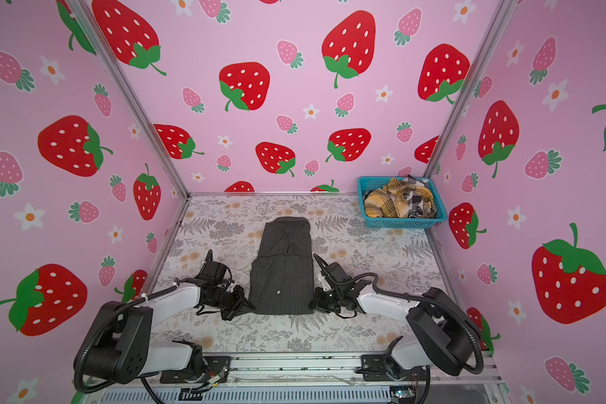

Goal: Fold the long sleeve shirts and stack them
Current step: 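Lift the near edge and fold it away from the robot with both grippers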

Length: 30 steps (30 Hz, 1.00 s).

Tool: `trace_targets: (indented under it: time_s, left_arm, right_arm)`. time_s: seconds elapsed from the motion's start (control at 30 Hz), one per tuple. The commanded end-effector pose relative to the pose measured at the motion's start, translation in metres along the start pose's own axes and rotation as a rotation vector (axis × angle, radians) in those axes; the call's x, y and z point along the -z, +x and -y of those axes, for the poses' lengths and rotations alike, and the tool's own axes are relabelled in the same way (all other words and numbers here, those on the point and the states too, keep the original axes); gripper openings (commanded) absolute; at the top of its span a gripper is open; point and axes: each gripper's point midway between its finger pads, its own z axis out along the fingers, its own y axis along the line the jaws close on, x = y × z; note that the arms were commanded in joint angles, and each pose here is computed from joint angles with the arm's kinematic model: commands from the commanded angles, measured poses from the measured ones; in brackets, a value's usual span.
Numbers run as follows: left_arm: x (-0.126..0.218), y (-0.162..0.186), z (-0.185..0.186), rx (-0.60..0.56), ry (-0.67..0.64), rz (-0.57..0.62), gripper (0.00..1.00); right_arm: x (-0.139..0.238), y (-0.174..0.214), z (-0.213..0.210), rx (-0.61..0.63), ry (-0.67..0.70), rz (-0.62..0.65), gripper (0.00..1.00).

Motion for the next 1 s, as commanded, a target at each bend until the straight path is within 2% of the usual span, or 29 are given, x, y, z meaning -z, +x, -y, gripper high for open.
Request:
trace_targets:
  time_s: [0.0,0.27,0.47,0.6,0.8,0.97]
  left_arm:
    - [0.004,0.020,-0.017,0.049,-0.084,-0.012,0.00]
    - [0.014,0.058,-0.019,0.067,-0.043,-0.016,0.00]
    - [0.032,0.075,-0.006,0.080,0.037,0.022,0.00]
    - [0.043,0.075,0.007,0.065,0.074,0.062,0.00]
    - [0.074,0.063,0.048,-0.013,0.122,0.172,0.00]
    - [0.067,0.060,0.039,-0.018,0.047,0.157,0.00]
  right_arm:
    - [0.012,0.010,0.011,-0.009,0.073,-0.001,0.00]
    - [0.034,0.042,0.007,-0.013,0.092,-0.029,0.00]
    - [0.054,0.041,-0.013,0.003,0.071,-0.005,0.00]
    - [0.064,0.030,-0.028,0.026,0.066,0.030,0.00]
    - [0.082,0.001,-0.063,0.092,0.054,0.107,0.00]
    - [0.072,0.001,-0.059,0.109,0.068,0.084,0.00]
